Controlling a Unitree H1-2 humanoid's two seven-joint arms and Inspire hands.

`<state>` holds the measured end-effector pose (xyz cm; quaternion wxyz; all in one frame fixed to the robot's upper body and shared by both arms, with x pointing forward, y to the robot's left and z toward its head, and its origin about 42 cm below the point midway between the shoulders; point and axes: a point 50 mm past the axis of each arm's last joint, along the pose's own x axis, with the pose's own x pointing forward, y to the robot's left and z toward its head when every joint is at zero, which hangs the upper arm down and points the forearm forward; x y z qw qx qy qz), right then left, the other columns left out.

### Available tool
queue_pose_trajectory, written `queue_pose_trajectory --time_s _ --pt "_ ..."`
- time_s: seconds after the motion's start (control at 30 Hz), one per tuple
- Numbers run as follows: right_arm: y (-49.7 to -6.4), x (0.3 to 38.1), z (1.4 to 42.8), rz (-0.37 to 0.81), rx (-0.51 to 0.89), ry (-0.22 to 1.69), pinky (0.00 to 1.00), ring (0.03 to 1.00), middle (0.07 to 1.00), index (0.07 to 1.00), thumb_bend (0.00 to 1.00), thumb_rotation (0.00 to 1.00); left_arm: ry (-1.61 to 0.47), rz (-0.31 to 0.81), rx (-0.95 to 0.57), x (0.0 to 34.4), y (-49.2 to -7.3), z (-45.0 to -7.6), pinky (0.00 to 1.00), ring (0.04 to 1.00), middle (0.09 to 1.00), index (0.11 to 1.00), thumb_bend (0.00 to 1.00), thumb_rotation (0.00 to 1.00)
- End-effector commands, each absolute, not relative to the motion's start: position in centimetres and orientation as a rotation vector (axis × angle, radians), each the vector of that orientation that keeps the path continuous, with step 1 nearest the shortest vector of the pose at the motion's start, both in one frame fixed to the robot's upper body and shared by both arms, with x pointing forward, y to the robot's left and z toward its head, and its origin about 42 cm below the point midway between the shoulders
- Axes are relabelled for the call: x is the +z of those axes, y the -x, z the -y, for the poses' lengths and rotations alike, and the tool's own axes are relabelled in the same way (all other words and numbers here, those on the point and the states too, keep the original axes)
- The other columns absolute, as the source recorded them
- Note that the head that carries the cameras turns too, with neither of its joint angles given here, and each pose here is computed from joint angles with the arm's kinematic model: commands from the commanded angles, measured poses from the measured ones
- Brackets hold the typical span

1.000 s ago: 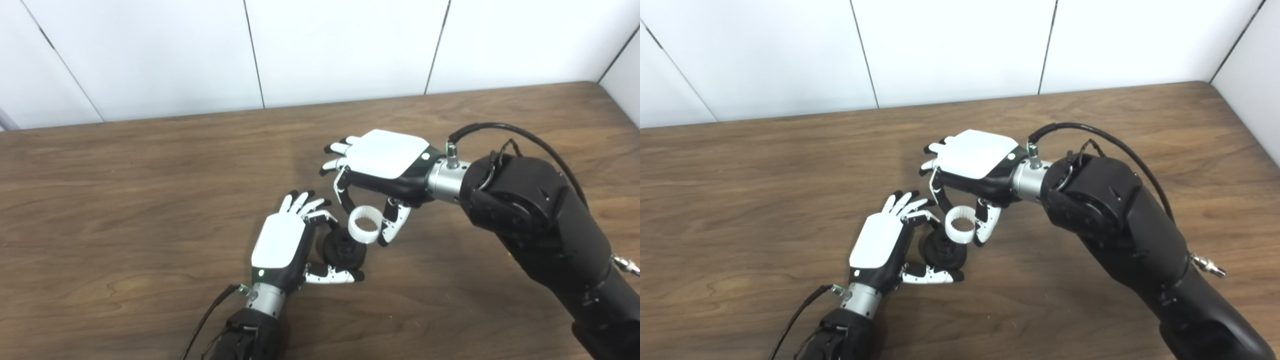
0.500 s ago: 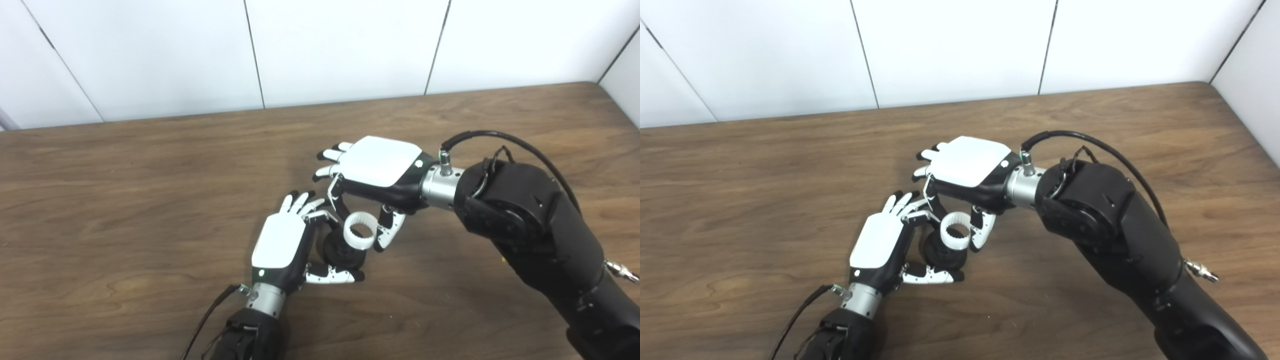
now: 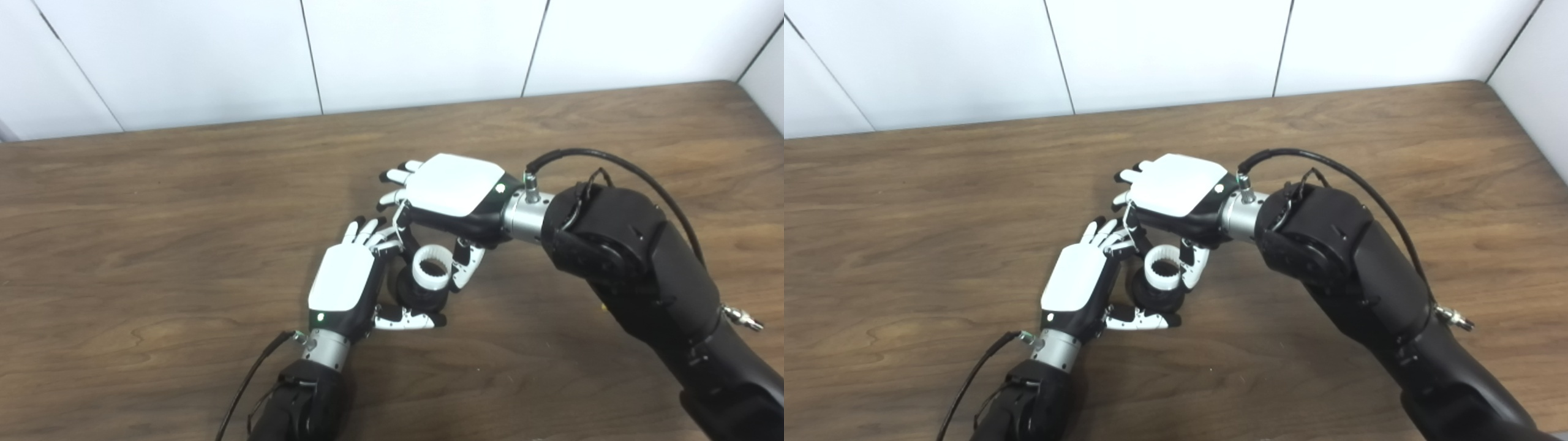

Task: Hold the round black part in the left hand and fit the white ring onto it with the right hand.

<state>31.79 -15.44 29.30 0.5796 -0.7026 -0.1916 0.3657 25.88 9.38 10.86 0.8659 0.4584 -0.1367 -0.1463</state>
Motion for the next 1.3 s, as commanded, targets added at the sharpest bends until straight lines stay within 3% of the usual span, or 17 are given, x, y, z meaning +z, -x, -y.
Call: queue_pose_trajectory --time_s 0.0,1.27 --pt "-32.0 30.3 15.1 0.509 0.806 1.647 1.0 1.0 0.889 0.485 0.53 0.14 -0.979 0.21 -0.342 8.6 -24.2 -9.2 1.0 0.93 0.835 0.484 0.52 0.05" --pt "-31.9 28.9 13.9 0.51 0.842 1.599 1.0 1.0 0.89 0.485 0.52 0.14 -0.986 0.222 -0.332 8.9 -24.4 -8.5 1.0 0.923 0.832 0.484 0.52 0.06"
